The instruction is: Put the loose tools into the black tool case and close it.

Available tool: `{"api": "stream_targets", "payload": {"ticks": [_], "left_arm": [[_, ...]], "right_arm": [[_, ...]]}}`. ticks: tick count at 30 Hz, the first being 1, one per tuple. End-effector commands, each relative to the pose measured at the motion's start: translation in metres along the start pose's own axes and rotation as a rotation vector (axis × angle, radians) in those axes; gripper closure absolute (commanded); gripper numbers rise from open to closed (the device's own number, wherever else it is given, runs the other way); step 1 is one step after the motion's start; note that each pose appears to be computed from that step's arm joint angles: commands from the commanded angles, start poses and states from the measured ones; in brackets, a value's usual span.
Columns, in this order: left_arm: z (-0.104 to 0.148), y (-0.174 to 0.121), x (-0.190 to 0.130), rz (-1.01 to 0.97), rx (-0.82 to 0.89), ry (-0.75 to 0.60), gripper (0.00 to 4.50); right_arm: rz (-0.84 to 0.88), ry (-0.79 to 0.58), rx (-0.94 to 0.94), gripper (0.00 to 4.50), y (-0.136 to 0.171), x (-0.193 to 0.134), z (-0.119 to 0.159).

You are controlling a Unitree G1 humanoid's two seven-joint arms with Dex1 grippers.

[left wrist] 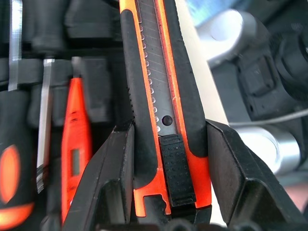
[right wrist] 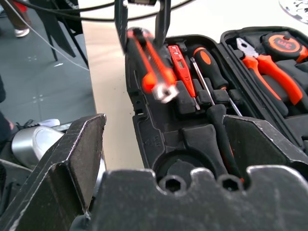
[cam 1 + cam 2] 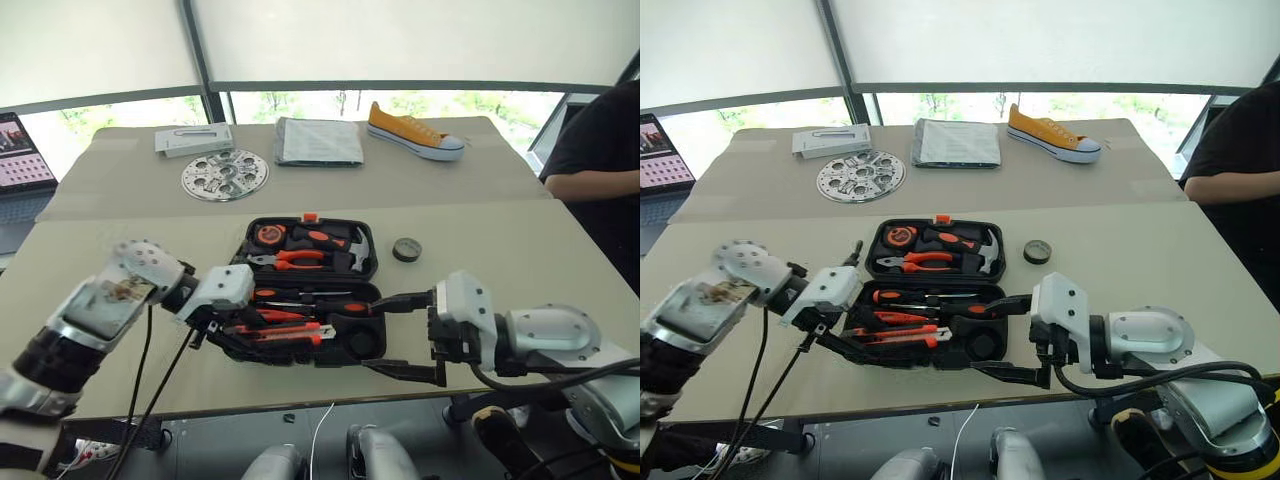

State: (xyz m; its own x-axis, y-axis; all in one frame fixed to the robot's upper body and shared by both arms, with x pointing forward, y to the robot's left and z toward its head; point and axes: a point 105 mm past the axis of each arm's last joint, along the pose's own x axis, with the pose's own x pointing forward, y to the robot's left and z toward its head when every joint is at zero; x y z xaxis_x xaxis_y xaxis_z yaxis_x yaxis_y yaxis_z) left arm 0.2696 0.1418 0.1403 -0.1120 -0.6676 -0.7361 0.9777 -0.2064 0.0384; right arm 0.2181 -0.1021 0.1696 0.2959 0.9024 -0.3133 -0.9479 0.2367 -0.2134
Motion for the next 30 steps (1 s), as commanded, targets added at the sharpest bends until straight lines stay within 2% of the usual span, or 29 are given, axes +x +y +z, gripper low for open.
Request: {"api": "stream_targets", "payload": {"ticks": [1, 5, 10, 12, 13, 17, 18, 22, 25, 28, 30], "left_arm": [[-0.003, 0.010, 0.005, -0.014, 0.042, 0.060, 2.81], [-0.004, 0.018, 0.012, -0.024, 0.071, 0.081, 2.81], [0.003, 0.023, 0.014, -0.039, 0.057, 0.042, 2.81], [0.005, 0.022, 0.012, -0.041, 0.047, 0.032, 1.81], [0.005, 0.022, 0.011, -0.042, 0.045, 0.030, 1.73], [0.012, 0.022, 0.001, -0.016, 0.058, 0.000, 0.22], [0.014, 0.023, -0.002, -0.004, 0.063, -0.009, 0.10], [0.024, 0.022, -0.011, 0.023, 0.075, -0.056, 0.10], [0.020, 0.019, -0.018, 0.042, 0.084, -0.050, 0.10], [0.010, 0.017, -0.021, 0.047, 0.079, -0.018, 0.77], [0.005, 0.015, -0.023, 0.043, 0.080, 0.005, 1.57]], "right_arm": [[-0.032, -0.020, -0.026, 0.00, 0.004, -0.003, 0.010], [-0.053, -0.022, -0.021, 0.00, 0.004, -0.004, 0.010], [-0.063, -0.021, -0.017, 0.00, 0.003, -0.003, 0.009], [-0.064, -0.019, -0.015, 0.00, 0.003, -0.003, 0.008], [-0.064, -0.019, -0.014, 0.00, 0.003, -0.003, 0.008], [-0.058, -0.016, -0.009, 0.00, 0.004, -0.003, 0.007], [-0.055, -0.016, -0.007, 0.00, 0.005, -0.003, 0.006], [-0.049, -0.015, -0.006, 0.00, 0.005, -0.003, 0.005], [-0.046, -0.015, -0.008, 0.00, 0.004, -0.002, 0.005], [-0.041, -0.016, -0.011, 0.00, 0.004, -0.002, 0.005], [-0.039, -0.017, -0.013, 0.00, 0.003, -0.002, 0.006]]}}
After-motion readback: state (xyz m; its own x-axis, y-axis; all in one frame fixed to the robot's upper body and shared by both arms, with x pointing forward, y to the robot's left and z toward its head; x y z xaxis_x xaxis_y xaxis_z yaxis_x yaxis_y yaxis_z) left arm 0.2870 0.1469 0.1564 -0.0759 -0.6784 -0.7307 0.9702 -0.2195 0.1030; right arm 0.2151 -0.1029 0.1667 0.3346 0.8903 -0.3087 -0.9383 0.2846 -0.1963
